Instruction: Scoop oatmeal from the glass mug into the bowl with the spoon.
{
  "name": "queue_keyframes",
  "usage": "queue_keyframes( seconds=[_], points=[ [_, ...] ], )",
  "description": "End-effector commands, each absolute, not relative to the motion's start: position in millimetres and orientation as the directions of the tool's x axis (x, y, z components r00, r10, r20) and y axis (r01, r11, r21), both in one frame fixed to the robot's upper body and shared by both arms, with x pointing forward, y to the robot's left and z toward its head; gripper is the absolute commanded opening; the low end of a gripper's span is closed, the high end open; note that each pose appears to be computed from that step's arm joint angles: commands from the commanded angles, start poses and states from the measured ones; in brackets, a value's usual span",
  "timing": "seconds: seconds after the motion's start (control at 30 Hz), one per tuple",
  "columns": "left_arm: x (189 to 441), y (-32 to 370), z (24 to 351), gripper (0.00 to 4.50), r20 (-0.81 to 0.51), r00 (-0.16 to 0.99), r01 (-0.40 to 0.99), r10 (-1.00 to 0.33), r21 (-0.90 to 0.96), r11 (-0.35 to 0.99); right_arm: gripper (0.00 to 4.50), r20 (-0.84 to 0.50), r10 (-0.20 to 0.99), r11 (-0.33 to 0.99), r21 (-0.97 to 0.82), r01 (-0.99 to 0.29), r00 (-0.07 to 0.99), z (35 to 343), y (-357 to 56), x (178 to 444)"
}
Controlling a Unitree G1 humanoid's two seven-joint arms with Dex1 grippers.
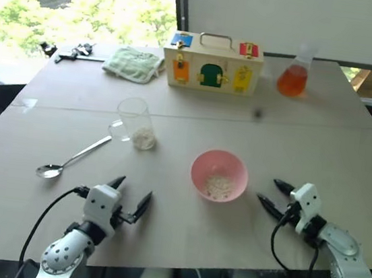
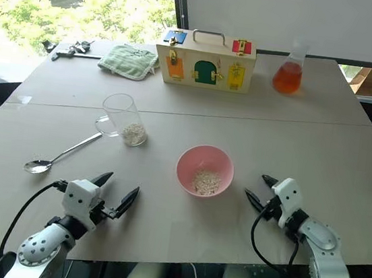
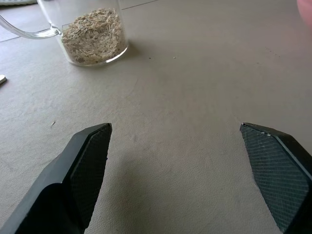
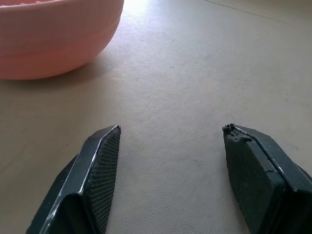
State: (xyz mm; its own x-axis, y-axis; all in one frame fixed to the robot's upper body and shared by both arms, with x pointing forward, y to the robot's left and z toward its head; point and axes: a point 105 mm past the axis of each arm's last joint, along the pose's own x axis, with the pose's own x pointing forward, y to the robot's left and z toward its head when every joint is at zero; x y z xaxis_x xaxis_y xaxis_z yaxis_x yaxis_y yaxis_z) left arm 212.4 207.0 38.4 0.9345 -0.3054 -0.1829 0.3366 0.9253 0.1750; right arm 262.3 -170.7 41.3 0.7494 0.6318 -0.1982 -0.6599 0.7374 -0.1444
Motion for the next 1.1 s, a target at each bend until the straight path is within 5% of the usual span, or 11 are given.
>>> queue_keyframes(
  seconds=[0.03,0.9,1.1],
  points=[
    [189,218,-4,4.43,-0.374,0.885,0.351,-0.278,0.143,0.925,3.36,-0.316,0.587,0.76,-0.102,-0.642,0.745,13,-189,252],
    [195,216,-1,4.43,-0.362,0.886,0.359,-0.288,0.145,0.922,3.36,-0.314,0.582,0.759,-0.121,-0.639,0.75,17,-199,252],
    [209,253,18,4.43,-0.329,0.921,0.282,-0.209,0.194,0.939,3.36,-0.303,0.621,0.713,-0.164,-0.682,0.723,39,-209,247]
  ],
)
